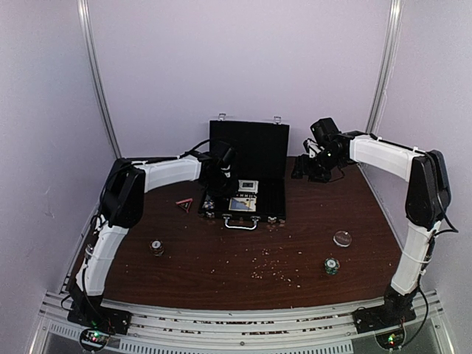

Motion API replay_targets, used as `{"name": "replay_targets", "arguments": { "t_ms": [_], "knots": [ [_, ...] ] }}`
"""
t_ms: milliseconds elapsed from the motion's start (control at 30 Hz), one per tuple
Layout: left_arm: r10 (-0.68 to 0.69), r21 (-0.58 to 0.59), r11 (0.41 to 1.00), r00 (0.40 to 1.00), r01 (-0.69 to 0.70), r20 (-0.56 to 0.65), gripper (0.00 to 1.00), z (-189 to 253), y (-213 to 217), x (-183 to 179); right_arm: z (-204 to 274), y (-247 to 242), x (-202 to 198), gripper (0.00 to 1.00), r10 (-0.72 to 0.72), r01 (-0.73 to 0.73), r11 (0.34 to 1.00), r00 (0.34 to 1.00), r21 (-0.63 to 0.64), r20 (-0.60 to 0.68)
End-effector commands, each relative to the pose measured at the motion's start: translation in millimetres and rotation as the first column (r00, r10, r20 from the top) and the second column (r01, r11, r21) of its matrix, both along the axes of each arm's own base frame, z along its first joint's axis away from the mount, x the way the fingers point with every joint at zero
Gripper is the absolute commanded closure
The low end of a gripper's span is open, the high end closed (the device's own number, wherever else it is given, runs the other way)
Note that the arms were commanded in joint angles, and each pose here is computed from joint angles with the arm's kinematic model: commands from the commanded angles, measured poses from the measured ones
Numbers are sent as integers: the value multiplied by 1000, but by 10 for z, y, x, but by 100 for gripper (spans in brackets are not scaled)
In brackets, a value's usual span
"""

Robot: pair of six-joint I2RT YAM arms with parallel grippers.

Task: Pack up texas hold em set
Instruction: Place the dice in the slot.

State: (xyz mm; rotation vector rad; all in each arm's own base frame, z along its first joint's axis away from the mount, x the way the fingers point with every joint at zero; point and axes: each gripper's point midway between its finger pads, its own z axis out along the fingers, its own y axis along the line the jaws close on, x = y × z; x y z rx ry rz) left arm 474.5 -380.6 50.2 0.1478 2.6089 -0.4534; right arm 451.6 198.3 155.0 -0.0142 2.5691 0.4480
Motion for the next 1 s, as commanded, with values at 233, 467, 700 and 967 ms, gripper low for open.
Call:
{"name": "replay_targets", "arguments": {
  "t_ms": [233, 467, 700, 967],
  "knots": [
    [16, 61, 998, 1000, -16, 7, 97, -194, 87, 82, 69, -21, 27, 33, -11, 11, 1000, 1000, 11, 12],
    [30, 65, 997, 999, -31, 16, 96, -244, 94, 117, 49, -21, 18, 32, -9, 9, 1000, 1000, 10, 5],
    [53, 69, 996, 998, -55, 27, 95, -269, 126, 149, 34, -18, 10, 33, -8, 8, 1000, 1000, 10, 0],
    [44, 50, 998, 999, -44, 2, 93, -322, 118, 121, 27, -17, 19, 33, -9, 9, 1000, 1000, 8, -1]
  ]
}}
